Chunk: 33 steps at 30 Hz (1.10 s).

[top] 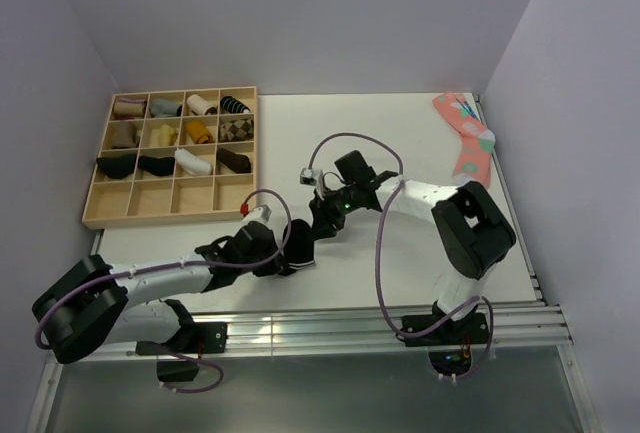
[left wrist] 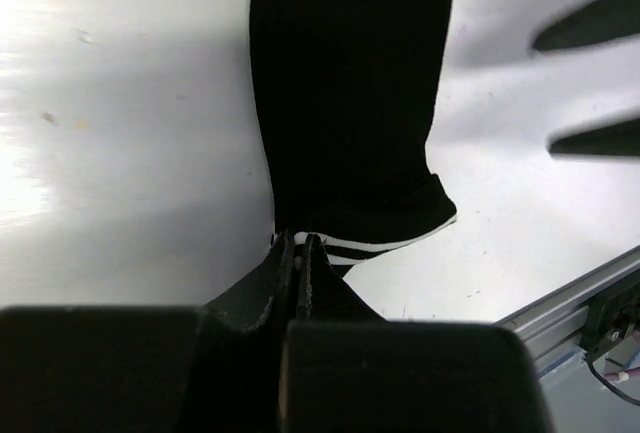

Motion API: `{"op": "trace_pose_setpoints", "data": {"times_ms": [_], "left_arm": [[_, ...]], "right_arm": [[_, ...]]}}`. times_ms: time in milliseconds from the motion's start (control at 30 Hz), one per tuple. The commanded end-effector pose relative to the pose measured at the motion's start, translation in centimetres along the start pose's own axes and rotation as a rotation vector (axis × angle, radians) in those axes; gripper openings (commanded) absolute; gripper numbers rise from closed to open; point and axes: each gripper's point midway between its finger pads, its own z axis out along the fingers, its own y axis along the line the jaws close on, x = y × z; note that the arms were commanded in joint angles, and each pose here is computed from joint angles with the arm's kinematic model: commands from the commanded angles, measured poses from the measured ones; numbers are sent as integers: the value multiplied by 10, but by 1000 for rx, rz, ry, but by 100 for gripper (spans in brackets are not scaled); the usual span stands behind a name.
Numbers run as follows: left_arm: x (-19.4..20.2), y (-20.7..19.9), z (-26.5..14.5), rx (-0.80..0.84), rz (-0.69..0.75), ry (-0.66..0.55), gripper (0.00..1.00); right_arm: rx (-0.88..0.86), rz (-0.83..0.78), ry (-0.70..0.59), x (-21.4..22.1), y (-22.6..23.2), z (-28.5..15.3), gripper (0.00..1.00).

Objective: Roll the socks
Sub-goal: Roll the sock at the center of the board.

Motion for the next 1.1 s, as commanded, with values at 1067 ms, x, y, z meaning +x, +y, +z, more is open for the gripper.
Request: {"op": "trace_pose_setpoints", "data": {"times_ms": [1067], "left_arm": [[-9,-1,4,28,-5,337,0]], "right_arm": [[47,-382,20,10,48,65,41]]}}
